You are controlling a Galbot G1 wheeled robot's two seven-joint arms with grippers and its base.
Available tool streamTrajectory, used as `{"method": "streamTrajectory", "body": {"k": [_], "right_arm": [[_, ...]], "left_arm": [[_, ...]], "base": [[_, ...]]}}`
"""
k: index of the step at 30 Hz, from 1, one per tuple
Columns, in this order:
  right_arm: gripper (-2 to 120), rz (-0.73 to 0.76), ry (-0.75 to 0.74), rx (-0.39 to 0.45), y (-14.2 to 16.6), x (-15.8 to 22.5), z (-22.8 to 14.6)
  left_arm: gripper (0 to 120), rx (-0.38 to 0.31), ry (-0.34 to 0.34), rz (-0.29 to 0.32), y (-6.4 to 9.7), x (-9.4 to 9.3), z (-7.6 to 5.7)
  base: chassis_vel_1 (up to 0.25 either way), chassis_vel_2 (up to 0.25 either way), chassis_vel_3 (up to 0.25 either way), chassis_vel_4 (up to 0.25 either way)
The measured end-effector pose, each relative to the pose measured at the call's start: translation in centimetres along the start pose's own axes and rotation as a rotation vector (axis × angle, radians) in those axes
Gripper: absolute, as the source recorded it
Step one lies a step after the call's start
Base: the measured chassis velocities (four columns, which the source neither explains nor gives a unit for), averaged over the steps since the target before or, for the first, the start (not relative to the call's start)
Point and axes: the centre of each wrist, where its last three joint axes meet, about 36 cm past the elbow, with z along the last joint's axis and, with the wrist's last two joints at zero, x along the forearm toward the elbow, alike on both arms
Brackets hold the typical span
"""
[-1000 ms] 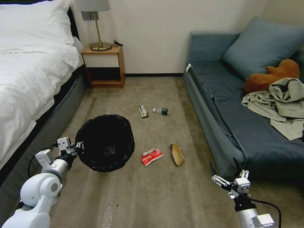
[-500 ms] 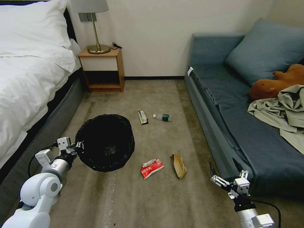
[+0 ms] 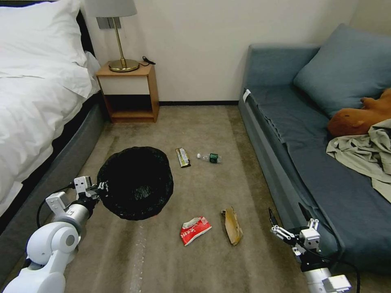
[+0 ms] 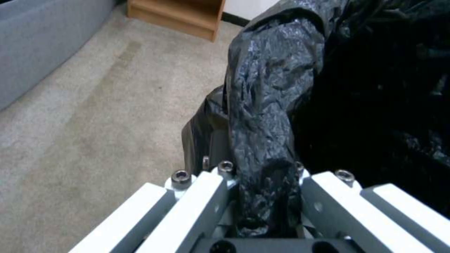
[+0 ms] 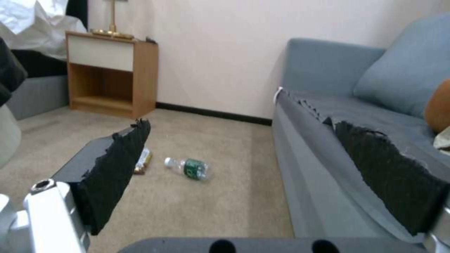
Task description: Pick up the trash bin, then pick up the garbage on the floor and place it into the trash bin.
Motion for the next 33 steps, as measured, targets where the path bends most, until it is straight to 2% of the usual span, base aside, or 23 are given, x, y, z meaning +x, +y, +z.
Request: {"method": "streamTrajectory", "body": {"k": [9, 12, 16, 21, 23, 27, 28, 29, 33], "right_arm": [[100, -0.032, -0.006, -0.009, -0.4, -1.4, -0.1], [100, -0.074, 0.021, -0.023, -1.5, -3.2, -0.9], [100, -0.126, 0.079, -0.087, -3.1, -5.5, -2.1], [100, -0.165, 0.143, -0.111, -5.2, -8.1, -2.9], [100, -0.195, 0.198, -0.136, -6.0, -10.3, -3.1], [100, -0.214, 0.248, -0.179, -5.8, -12.1, -3.2], [100, -0.226, 0.305, -0.218, -5.3, -13.9, -3.1], [100, -0.226, 0.305, -0.218, -5.3, -13.9, -3.1], [100, -0.275, 0.390, -0.254, -3.7, -18.2, -2.6]], "left_arm": [[3, -0.001, -0.002, -0.006, 0.0, -0.2, 0.1], [3, -0.015, -0.006, -0.007, 0.0, -0.5, 0.1], [3, -0.018, -0.010, -0.008, 0.0, -0.6, 0.1], [3, -0.018, -0.014, -0.006, -0.2, -0.5, 0.1], [3, -0.017, -0.014, -0.007, -0.1, -0.4, 0.2], [3, -0.018, -0.012, -0.012, 0.0, -0.3, 0.2], [3, -0.021, -0.013, -0.013, 0.1, -0.2, 0.1], [3, -0.021, -0.013, -0.013, 0.1, -0.2, 0.1], [3, -0.024, -0.011, -0.015, 0.2, 0.0, 0.1]], "base": [[0.000, 0.000, 0.000, 0.000], [0.000, 0.000, 0.000, 0.000], [0.000, 0.000, 0.000, 0.000], [0.000, 0.000, 0.000, 0.000], [0.000, 0.000, 0.000, 0.000], [0.000, 0.000, 0.000, 0.000], [0.000, 0.000, 0.000, 0.000], [0.000, 0.000, 0.000, 0.000], [0.000, 0.000, 0.000, 0.000]]}}
